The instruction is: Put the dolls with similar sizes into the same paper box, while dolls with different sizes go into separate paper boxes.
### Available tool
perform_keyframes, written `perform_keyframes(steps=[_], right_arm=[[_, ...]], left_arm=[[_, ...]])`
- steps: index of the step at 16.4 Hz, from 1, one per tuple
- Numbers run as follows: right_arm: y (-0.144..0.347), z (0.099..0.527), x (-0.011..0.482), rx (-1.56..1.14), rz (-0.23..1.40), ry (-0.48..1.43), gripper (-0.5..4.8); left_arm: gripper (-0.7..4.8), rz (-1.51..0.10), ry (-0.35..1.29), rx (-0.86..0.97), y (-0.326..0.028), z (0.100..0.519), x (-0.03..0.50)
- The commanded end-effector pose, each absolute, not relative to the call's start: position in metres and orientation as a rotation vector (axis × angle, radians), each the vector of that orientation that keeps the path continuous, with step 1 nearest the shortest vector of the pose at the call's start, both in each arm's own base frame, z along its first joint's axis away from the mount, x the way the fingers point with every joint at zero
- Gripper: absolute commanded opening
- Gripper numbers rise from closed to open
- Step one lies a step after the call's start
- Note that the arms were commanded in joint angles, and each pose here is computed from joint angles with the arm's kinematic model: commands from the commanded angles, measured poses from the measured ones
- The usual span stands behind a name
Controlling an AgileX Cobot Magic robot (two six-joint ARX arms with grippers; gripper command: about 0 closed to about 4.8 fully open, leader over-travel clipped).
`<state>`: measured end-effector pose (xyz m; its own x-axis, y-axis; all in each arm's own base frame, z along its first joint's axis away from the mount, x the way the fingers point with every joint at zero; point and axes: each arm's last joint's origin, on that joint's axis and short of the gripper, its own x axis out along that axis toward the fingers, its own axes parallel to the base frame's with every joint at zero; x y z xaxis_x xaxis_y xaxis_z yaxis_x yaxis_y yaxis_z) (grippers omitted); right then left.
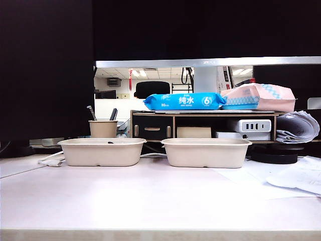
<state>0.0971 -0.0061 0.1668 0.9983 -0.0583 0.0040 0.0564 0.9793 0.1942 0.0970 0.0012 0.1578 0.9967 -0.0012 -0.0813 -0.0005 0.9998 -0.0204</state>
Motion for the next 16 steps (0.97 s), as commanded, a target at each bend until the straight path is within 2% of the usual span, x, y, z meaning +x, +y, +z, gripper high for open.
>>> perform_keyframes(steps=[1,16], right_arm=[[-0.0056,0.1673,0.0973,0.188,-0.041,-0.024,-0.05],[0.002,0.1677,0.0974,0.144,0.045,-0.022,-0.05]], left_arm=[[-0.05,-0.002,0.067,-0.02,0.0013,0.1593,0.0971],[-0.05,-0.002,0.067,-0.02,0.0013,0.1593,0.0971]])
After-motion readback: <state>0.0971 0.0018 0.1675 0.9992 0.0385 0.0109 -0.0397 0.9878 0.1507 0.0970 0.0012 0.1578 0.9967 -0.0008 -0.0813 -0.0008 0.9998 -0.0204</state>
